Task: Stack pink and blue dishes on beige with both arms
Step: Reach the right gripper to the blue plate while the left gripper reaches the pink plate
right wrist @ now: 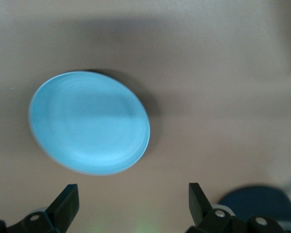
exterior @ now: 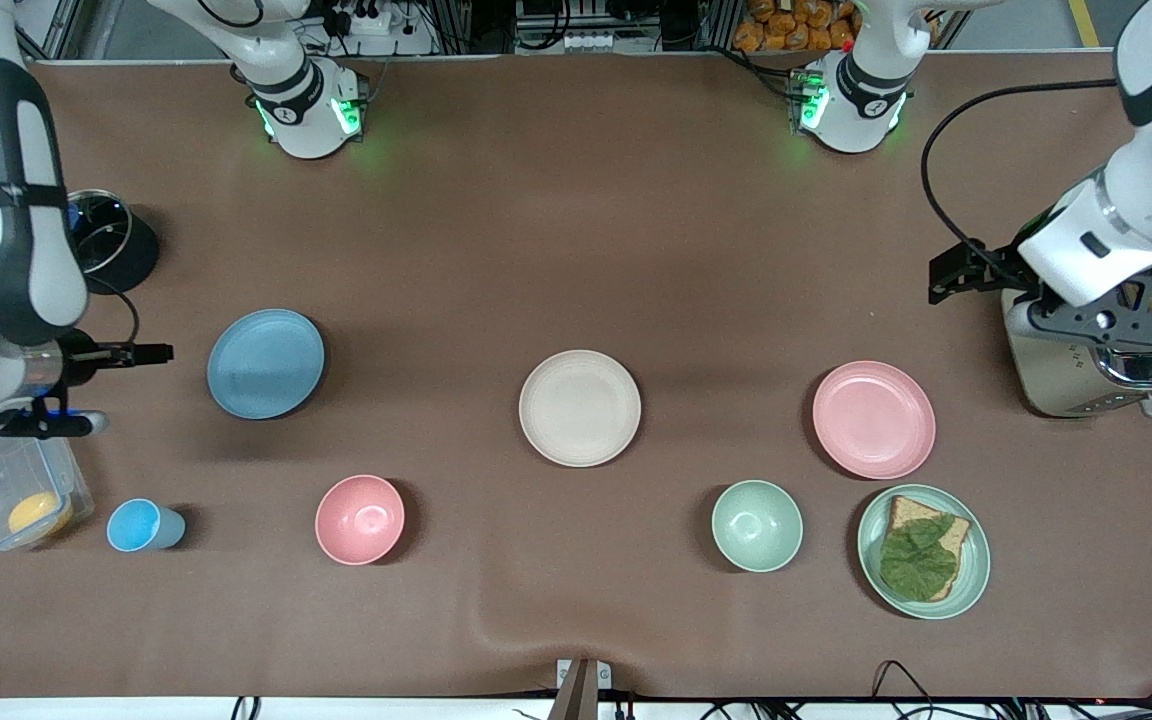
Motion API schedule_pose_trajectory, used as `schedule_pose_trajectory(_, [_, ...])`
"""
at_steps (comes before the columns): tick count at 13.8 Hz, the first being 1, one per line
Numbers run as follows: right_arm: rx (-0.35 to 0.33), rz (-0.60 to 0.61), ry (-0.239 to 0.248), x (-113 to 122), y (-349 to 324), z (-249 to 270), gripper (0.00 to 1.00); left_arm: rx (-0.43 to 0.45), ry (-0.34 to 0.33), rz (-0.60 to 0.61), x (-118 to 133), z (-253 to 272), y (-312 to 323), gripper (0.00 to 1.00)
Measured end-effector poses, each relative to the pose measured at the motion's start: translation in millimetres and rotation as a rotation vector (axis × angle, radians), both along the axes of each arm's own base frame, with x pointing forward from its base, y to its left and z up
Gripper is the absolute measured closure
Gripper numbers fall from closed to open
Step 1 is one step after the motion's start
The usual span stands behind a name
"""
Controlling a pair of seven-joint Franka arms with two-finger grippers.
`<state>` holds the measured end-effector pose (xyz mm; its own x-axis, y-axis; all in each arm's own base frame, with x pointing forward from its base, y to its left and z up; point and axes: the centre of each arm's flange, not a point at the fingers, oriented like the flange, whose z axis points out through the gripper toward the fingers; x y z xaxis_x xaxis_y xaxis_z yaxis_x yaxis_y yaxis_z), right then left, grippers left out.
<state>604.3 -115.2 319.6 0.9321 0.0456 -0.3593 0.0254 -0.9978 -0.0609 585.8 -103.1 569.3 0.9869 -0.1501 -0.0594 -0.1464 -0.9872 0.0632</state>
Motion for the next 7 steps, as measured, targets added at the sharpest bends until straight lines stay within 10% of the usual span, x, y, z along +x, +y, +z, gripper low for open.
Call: schedule_pose_trajectory(7, [0.159,0.056,-0.039,-35.6,-41.4,-126.0,0.0,0.017,0.011,0.01,5.3,-8.7,8.2,0.0])
